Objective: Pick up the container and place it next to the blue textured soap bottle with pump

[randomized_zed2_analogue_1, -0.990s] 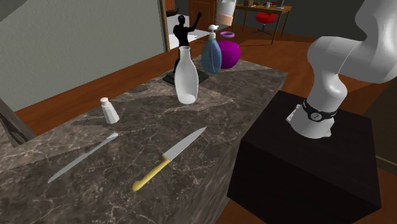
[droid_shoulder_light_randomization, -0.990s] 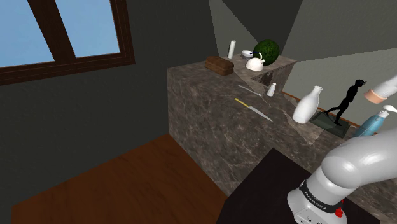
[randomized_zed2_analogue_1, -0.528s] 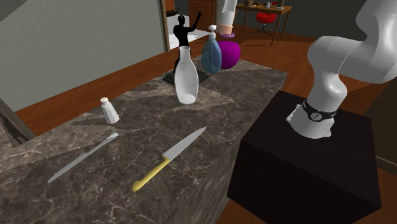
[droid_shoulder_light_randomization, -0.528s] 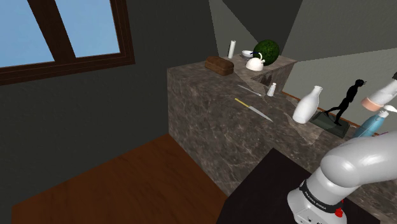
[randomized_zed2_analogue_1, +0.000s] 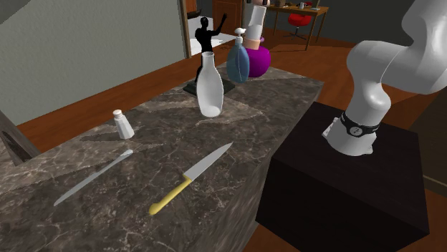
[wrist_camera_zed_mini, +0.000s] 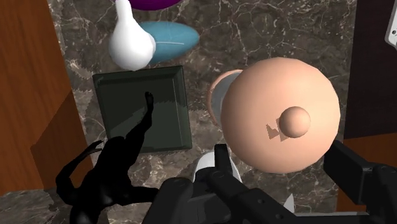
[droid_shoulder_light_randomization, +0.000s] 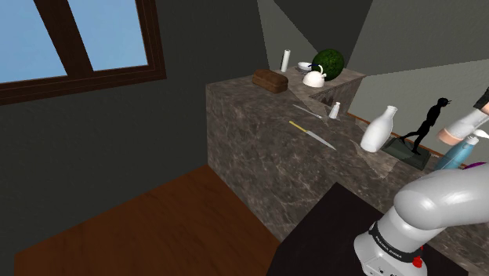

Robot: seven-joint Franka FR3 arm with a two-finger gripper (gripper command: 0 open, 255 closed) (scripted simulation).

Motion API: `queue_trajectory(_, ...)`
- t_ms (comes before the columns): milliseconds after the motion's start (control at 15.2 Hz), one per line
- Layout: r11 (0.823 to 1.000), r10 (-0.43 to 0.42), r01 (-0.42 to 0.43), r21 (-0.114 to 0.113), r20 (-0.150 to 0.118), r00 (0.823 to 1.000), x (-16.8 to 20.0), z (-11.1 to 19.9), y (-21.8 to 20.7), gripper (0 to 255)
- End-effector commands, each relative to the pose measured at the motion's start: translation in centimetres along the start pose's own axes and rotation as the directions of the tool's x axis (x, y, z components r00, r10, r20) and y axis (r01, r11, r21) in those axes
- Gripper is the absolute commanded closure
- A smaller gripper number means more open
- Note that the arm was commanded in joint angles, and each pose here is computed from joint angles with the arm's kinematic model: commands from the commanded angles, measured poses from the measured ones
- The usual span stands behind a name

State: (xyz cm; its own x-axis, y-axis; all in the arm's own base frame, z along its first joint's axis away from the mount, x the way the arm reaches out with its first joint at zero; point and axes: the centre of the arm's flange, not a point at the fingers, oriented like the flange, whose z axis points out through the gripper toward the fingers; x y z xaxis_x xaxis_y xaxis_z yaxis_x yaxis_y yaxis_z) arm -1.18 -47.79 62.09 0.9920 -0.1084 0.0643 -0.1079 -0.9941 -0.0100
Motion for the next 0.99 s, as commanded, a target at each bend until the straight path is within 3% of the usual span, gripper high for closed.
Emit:
queue_trajectory(0, 1.000, 0.000, 0.000, 0.000, 0.000, 1.000, 0.0, 1.1, 0.0, 255)
queue_trajectory(924, 1.000, 0.000, 0.000, 0.000, 0.000, 1.000, -0.5, 8.5, 0.1, 255)
